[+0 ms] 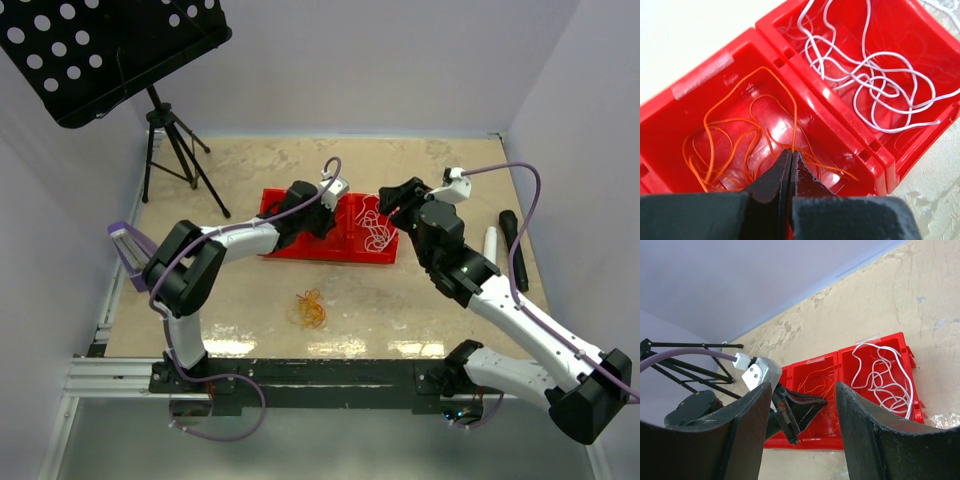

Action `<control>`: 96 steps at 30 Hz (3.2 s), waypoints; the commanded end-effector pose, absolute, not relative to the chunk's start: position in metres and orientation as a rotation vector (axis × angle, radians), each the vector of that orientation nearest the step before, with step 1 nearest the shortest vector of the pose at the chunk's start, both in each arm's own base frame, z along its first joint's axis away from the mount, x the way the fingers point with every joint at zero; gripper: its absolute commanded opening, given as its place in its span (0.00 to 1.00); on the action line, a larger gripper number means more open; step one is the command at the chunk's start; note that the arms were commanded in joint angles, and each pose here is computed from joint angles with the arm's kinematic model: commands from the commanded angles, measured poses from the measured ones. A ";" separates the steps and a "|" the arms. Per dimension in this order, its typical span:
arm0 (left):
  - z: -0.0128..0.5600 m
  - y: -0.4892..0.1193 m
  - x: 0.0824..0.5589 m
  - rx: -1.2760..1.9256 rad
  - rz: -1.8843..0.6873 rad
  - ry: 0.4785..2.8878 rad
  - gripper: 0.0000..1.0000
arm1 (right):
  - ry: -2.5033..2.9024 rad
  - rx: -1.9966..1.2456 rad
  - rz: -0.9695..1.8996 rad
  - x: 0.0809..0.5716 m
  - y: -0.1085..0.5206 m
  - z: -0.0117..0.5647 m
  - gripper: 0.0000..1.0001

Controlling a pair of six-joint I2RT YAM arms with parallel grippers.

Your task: Untangle the cables

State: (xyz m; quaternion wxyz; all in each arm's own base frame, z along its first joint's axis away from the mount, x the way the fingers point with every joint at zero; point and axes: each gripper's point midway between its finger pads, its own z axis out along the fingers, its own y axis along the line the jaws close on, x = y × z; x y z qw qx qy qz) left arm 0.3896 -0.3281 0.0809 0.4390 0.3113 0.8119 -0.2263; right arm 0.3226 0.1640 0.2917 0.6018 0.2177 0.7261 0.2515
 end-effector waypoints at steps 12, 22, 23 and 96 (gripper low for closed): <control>0.078 -0.323 0.395 0.684 -0.557 2.036 0.27 | 1.636 0.517 0.591 0.327 0.162 0.301 0.58; 0.138 -0.340 0.386 0.672 -0.711 1.968 0.67 | 1.628 0.517 0.607 0.325 0.162 0.308 0.58; 0.141 -0.339 0.383 0.672 -0.720 1.971 0.69 | 1.627 0.518 0.609 0.324 0.161 0.309 0.58; 0.216 -0.202 0.323 1.038 -0.433 1.799 0.82 | 2.100 0.332 0.621 0.302 0.267 0.093 0.00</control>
